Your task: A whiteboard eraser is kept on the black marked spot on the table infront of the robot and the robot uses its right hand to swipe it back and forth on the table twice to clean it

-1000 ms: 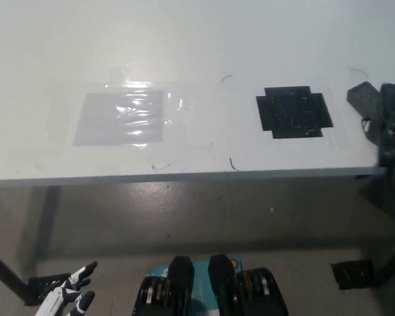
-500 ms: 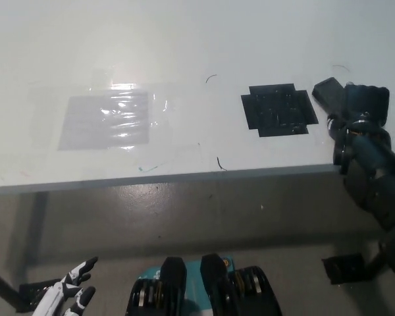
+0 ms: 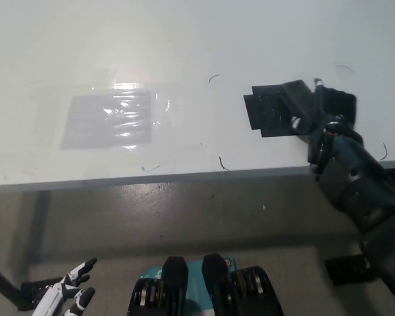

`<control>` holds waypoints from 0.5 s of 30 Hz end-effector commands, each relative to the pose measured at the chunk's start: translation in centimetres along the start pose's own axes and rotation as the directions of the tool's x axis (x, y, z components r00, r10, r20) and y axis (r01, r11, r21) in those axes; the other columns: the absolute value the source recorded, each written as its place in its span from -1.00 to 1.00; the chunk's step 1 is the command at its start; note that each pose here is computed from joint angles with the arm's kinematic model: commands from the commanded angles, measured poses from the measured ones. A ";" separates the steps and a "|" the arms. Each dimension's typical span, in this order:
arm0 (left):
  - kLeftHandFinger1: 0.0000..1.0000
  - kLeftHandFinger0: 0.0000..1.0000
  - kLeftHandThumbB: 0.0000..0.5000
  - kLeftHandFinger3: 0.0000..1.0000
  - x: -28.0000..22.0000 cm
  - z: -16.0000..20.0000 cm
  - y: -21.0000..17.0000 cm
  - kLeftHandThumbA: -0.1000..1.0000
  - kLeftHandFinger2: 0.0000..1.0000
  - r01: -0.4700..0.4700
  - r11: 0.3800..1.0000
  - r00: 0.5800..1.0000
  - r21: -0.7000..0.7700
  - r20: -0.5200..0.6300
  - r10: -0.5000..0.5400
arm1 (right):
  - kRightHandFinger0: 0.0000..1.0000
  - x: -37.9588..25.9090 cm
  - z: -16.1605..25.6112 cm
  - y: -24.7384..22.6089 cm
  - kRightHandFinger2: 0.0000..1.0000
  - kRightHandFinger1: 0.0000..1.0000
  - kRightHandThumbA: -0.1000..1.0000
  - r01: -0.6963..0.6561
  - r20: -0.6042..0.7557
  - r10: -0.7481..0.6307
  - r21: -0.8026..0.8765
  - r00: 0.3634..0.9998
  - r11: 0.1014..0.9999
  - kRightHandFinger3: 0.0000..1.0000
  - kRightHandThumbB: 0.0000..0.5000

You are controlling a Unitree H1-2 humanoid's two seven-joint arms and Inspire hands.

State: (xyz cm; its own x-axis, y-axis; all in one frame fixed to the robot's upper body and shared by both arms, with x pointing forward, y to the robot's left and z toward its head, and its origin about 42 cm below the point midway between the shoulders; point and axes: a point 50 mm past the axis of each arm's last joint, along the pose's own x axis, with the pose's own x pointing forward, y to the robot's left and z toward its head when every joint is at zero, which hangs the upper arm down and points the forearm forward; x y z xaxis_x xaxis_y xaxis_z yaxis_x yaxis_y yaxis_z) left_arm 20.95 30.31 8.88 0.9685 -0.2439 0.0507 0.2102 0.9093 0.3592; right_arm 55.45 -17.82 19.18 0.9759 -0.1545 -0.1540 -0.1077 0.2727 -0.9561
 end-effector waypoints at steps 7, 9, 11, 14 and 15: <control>1.00 1.00 0.42 1.00 -0.9 0.1 0.6 0.79 1.00 0.013 1.000 1.000 0.017 0.009 -0.013 | -0.97 -1.0 7.1 -1.0 0.25 -0.30 -1.00 -0.073 0.253 0.012 0.235 0.967 0.969 0.08 -0.40; 1.00 1.00 0.39 1.00 -1.0 0.1 0.5 0.78 1.00 0.014 1.000 1.000 0.017 0.006 -0.014 | -0.99 -1.1 7.1 -0.8 0.14 -0.33 -1.00 -0.077 0.253 0.017 0.229 0.967 0.970 -0.12 -0.38; 1.00 1.00 0.38 1.00 -1.0 0.1 0.5 0.78 1.00 0.013 1.000 1.000 0.017 0.009 -0.013 | -1.00 -1.2 7.1 -0.5 0.06 -0.40 -1.00 -0.079 0.252 0.019 0.229 0.968 0.970 -0.18 -0.36; 1.00 1.00 0.38 1.00 -1.4 0.0 0.3 0.77 1.00 0.013 1.000 1.000 0.007 0.001 -0.013 | -1.00 -1.4 6.4 0.7 0.07 -0.45 -1.00 -0.091 0.227 0.046 0.190 0.973 0.977 -0.01 -0.29; 1.00 1.00 0.37 1.00 -1.5 0.0 0.2 0.78 1.00 0.013 1.000 1.000 0.011 -0.001 -0.013 | -1.00 -1.4 6.0 1.0 0.10 -0.46 -1.00 -0.093 0.223 0.051 0.182 0.973 0.979 0.05 -0.26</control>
State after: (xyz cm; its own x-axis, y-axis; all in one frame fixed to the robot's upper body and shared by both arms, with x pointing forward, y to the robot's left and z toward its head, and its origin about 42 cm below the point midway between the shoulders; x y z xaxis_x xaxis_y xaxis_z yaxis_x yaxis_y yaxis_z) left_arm 20.33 30.39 8.51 0.9701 -0.2402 0.0339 0.2129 0.9101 0.3554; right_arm 55.34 -13.98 19.72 0.9915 -0.0162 -0.1294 -0.1097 0.4330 -0.8947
